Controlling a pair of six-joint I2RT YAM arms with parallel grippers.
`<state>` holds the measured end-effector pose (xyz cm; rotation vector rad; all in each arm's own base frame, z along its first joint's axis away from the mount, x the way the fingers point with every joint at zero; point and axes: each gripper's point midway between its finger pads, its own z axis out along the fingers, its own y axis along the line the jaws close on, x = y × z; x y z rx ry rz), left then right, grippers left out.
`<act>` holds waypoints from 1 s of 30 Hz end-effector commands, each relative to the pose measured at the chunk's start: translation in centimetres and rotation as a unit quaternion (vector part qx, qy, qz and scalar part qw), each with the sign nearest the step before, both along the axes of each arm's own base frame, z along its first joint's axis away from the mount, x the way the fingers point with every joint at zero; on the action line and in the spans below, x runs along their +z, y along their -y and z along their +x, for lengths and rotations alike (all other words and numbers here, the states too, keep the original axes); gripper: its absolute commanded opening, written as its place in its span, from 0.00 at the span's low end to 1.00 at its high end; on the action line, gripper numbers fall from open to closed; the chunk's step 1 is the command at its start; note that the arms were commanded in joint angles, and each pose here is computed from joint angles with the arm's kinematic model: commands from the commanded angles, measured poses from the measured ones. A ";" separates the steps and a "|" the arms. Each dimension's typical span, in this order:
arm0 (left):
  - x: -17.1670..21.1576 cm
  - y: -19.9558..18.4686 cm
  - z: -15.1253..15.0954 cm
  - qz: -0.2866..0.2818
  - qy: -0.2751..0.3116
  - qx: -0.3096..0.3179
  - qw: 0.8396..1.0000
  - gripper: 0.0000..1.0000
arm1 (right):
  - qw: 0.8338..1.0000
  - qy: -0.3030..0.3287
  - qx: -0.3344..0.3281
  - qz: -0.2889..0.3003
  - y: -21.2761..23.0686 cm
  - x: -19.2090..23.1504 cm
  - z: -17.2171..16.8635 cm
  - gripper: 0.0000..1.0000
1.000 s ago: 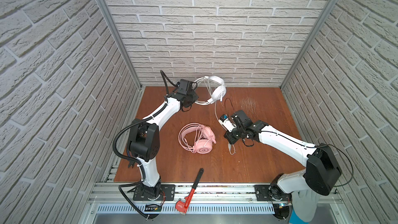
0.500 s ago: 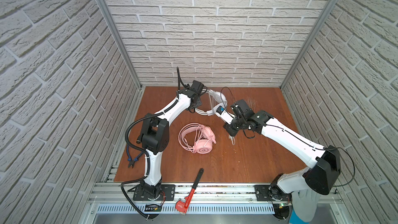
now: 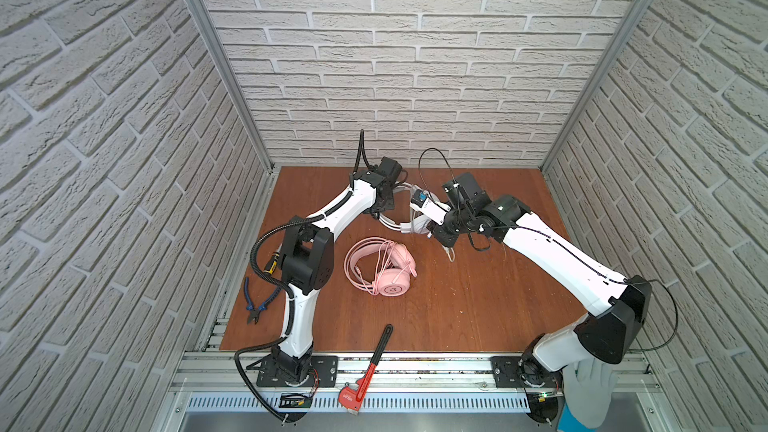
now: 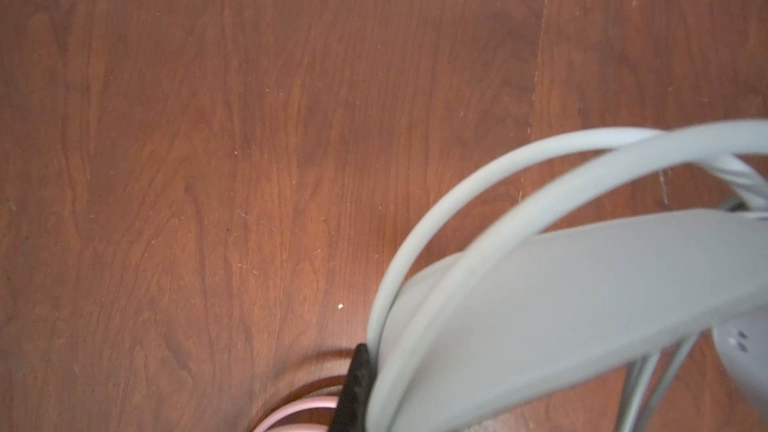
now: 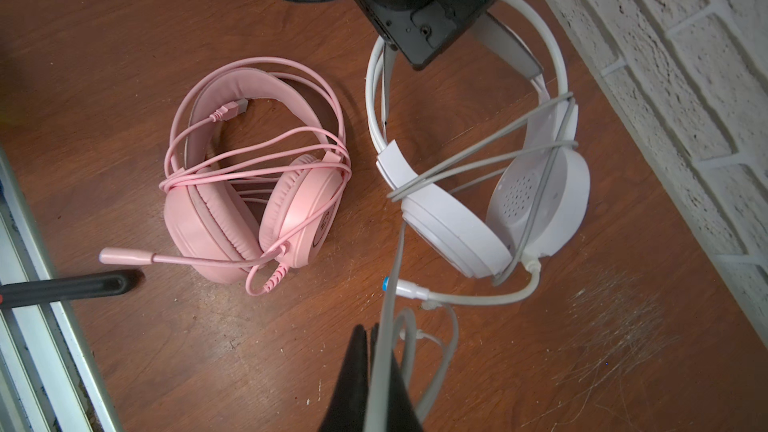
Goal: Wrap the headphones
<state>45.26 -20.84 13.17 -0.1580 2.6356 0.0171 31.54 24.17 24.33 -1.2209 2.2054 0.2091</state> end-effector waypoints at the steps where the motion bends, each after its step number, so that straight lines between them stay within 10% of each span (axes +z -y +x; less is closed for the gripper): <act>1: 0.8 1.7 1.4 -0.054 0.018 -0.003 0.998 0.00 | 0.998 0.011 0.058 0.028 -1.7 2.6 -0.7 0.06; 30: 6.5 0.0 4.5 -0.266 0.083 0.107 0.954 0.00 | 0.988 -0.137 0.069 0.012 0.0 -4.5 -6.7 0.05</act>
